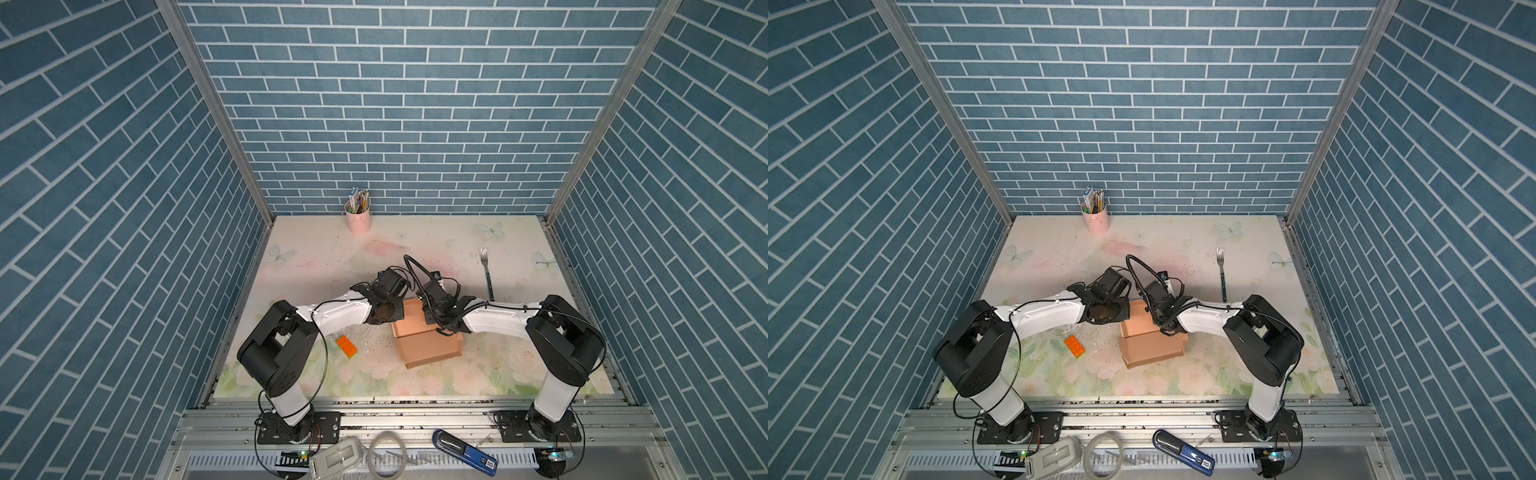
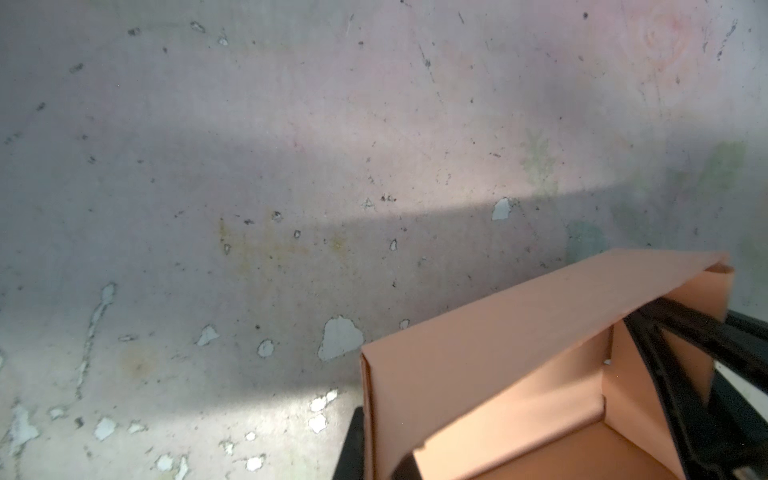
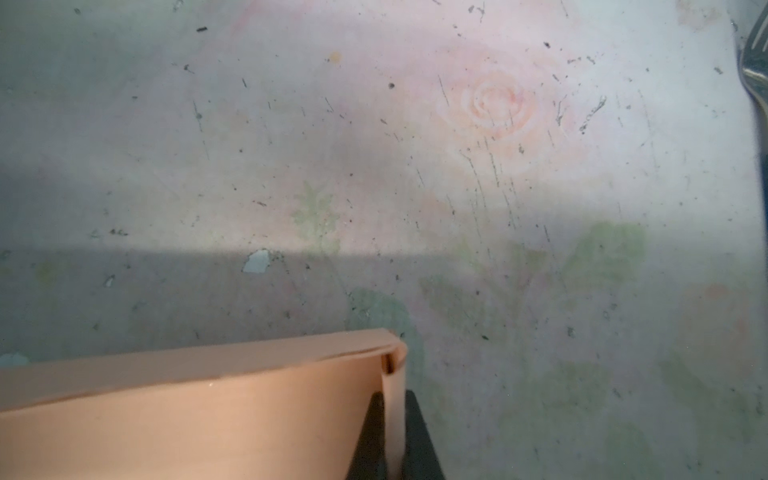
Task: Fold the paper box
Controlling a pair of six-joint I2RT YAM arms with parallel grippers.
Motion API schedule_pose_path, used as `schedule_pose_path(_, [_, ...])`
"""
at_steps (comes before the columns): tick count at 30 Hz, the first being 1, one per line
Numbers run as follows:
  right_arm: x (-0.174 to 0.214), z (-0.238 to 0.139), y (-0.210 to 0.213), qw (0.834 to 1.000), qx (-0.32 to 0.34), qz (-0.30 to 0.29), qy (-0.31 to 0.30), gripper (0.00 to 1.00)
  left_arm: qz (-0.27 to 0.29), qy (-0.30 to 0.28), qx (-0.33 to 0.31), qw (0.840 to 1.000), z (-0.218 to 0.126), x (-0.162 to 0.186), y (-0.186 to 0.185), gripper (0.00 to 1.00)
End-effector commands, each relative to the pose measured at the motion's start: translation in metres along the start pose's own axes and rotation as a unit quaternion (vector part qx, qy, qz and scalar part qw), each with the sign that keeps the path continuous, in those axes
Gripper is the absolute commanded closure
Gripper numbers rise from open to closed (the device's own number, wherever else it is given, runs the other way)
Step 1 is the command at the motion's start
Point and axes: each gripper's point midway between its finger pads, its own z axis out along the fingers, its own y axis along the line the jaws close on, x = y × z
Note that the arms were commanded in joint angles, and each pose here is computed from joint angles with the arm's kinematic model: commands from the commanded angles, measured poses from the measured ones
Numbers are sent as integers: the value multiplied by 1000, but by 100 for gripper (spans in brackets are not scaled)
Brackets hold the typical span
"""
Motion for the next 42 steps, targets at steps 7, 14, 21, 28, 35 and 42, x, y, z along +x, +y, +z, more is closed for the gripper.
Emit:
schedule_pose_path(7, [-2,-38,4,994,-97,20,-45,55,13,-55,46,997,-13,-3,-14,100])
schedule_pose_path(14, [-16,-68,11,982,-160,44,-95,43,24,-69,39,997,-18,-2,-15,100])
schedule_pose_path(21, [-20,-86,8,973,-183,58,-126,43,30,-69,37,996,-17,-1,-18,100])
schedule_pose_path(28, [-15,-92,-9,979,-154,75,-108,46,42,-53,6,998,-18,0,-14,97])
schedule_pose_path(35, [12,-81,-16,985,-140,88,-53,54,50,-39,-23,998,-24,2,-7,97])
schedule_pose_path(42, [19,-74,-17,987,-135,83,-43,61,61,-26,-49,997,-23,2,-5,95])
